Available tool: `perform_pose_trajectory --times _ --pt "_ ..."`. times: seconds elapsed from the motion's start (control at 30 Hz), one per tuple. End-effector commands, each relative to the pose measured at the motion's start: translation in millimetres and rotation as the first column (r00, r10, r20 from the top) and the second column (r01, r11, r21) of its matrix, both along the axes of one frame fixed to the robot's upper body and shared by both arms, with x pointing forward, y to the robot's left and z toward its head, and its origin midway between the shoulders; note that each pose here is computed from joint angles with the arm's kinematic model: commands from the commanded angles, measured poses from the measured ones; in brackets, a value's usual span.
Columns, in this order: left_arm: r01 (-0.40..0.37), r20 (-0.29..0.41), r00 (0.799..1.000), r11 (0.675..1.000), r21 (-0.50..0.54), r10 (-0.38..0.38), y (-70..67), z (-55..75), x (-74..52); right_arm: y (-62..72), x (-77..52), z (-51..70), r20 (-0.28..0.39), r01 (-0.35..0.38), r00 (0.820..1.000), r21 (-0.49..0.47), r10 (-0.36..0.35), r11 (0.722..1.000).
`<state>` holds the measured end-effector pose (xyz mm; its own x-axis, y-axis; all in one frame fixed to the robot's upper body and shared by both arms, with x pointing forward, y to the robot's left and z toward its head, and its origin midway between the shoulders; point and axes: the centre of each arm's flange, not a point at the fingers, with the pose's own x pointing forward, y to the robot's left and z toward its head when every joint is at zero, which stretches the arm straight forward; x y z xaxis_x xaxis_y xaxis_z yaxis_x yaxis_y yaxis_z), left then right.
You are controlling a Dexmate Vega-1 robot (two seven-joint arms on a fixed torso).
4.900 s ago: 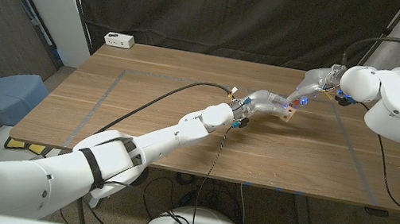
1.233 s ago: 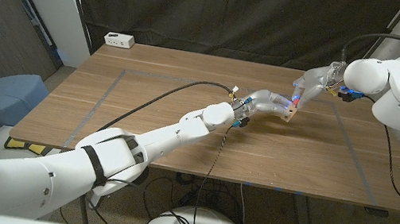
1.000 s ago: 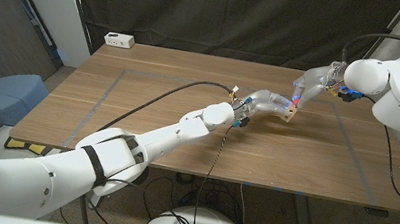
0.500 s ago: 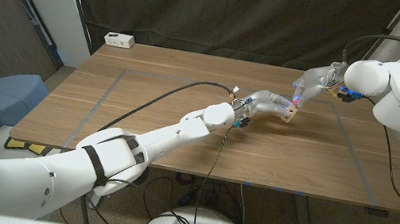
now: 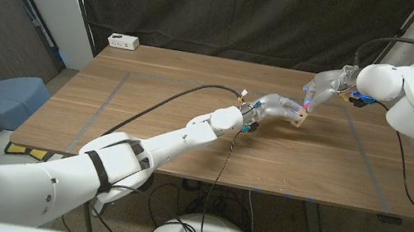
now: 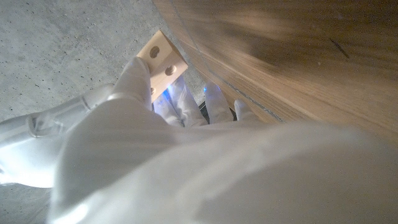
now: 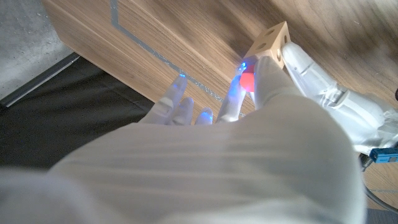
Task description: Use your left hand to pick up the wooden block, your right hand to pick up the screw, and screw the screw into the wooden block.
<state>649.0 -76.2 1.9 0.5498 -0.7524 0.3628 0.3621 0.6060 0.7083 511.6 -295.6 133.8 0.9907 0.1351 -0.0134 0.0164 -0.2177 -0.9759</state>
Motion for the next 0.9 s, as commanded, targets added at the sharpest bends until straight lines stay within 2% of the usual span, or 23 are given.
perform_pose_trajectory --times 0.03,0.9 --pt "-0.002 0.000 1.000 1.000 0.000 0.002 0.5 0.2 -0.1 0.0 0.6 -0.6 0.013 0.001 1.000 0.007 -0.001 1.000" --pt "0.000 -0.004 1.000 1.000 0.004 0.000 2.2 -0.3 0.0 0.0 5.0 -3.7 0.030 0.001 1.000 0.040 -0.002 0.999"
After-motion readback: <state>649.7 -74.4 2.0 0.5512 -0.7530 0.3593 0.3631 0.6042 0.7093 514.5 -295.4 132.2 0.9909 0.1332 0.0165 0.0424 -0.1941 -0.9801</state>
